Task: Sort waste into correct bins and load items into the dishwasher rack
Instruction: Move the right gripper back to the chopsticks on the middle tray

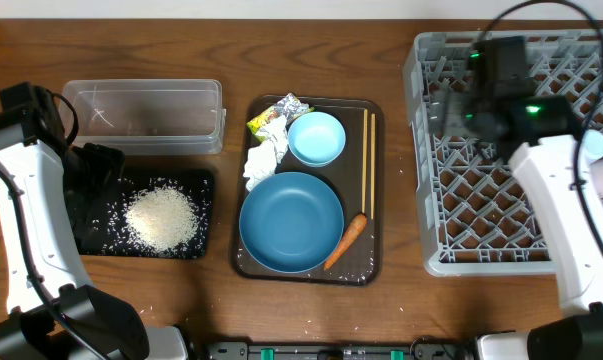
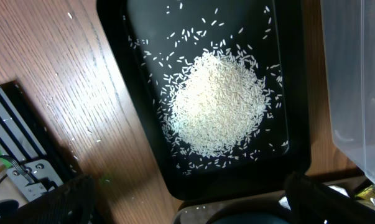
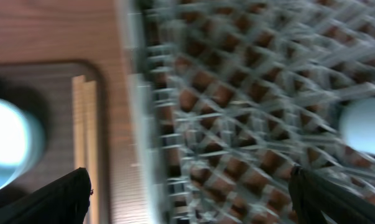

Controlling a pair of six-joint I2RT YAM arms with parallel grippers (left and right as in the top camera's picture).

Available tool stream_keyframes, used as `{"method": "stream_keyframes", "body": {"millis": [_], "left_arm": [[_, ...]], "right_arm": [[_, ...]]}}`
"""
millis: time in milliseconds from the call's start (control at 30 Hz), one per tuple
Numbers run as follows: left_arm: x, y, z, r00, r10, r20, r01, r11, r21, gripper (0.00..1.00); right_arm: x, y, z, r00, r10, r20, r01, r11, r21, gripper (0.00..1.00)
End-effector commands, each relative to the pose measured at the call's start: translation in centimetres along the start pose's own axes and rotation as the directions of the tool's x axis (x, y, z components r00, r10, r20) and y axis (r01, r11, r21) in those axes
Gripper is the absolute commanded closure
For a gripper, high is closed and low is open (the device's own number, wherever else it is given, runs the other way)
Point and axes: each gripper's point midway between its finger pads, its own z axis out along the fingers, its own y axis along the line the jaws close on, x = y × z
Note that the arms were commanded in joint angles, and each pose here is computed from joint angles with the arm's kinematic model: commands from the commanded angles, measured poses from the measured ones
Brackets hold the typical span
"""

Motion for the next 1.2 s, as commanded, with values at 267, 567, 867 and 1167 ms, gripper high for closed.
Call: {"method": "stream_keyframes", "body": {"millis": [267,567,867,1167], "left_arm": [[-0.3,0.0,0.0,1.0,-0.013,0.004,0.013,1.0,-0.005,0.01],[-0.3,0.0,0.0,1.0,-0.013,0.004,0.013,1.0,-0.005,0.01],[-0.3,0.0,0.0,1.0,-0.013,0.004,0.013,1.0,-0.005,0.01],[-0.3,0.0,0.0,1.0,-0.013,0.004,0.013,1.0,-0.005,0.01]], "right_arm": [[0.9,0.7,0.4,0.99,0.093,-0.107,-0.116,0.967,-0.227,0.01],[2.5,9.4,-3.1,0.982,-0.013,-0.186,-0.103,0.793,-0.6,0.01],[2.2,15.3,-4.6,0.99,-0.128,-0.052,0.058,0.727,-0.684,0.05],[4.0,18.5,1.0,0.986,-0.152,-0.068,0.1,0.864,-0.493,0.15]]}}
